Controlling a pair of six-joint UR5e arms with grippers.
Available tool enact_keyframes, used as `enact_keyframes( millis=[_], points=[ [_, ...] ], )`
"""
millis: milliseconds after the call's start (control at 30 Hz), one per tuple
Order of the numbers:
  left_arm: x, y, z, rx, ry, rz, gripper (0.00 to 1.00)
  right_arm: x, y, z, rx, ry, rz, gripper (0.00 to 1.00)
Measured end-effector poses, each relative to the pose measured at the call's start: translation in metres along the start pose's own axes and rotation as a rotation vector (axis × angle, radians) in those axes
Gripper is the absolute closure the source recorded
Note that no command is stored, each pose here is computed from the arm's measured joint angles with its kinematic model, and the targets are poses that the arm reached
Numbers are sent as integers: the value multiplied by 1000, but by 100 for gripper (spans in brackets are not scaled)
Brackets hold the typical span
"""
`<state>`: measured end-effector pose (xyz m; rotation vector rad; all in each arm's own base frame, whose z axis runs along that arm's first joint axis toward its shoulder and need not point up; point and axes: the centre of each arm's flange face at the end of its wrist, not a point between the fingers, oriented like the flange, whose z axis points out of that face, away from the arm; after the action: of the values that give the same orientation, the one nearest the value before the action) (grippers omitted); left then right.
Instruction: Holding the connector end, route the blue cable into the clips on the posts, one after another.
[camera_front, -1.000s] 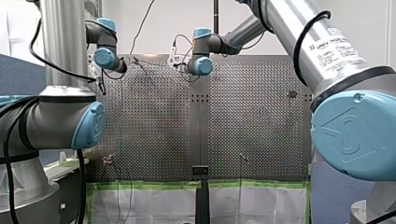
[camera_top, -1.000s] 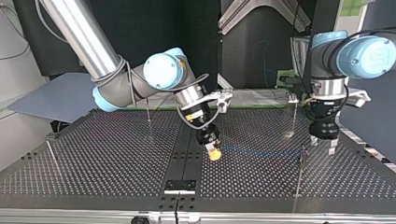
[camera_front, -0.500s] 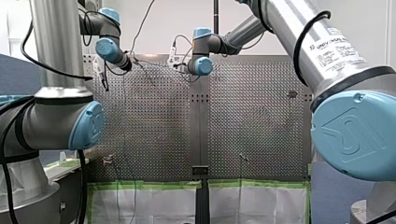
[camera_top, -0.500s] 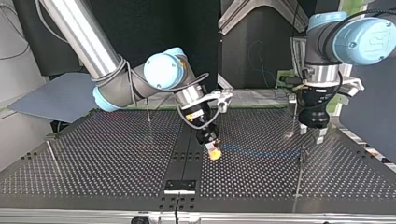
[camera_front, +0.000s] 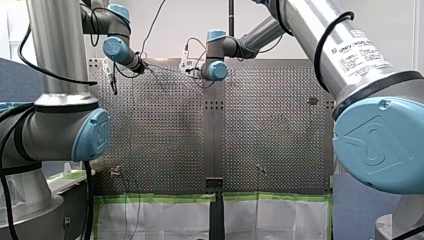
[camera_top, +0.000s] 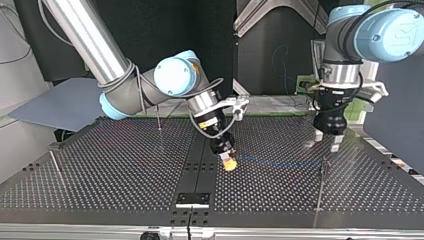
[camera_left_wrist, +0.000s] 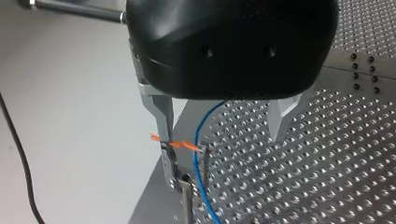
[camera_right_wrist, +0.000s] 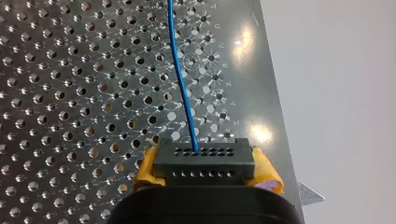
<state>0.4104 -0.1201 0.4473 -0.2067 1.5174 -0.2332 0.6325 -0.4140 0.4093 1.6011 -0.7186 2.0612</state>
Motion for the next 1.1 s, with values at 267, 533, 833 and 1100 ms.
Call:
enact_keyframes(
  millis=[267, 533, 833, 1100],
  points=[
    [-9, -4, 0, 23, -54, 60, 0, -1, 0, -1, -1, -7, 0, 100],
    [-12, -7, -2, 31, -63, 61, 0, -2, 0, -1, -2, -13, 0, 100],
    [-12, -9, -3, 36, -60, 50, 0, -2, 0, -1, -2, -14, 0, 100],
    [-11, -11, -3, 39, -58, 43, 0, -1, 2, -1, -4, -13, 0, 100]
  ],
)
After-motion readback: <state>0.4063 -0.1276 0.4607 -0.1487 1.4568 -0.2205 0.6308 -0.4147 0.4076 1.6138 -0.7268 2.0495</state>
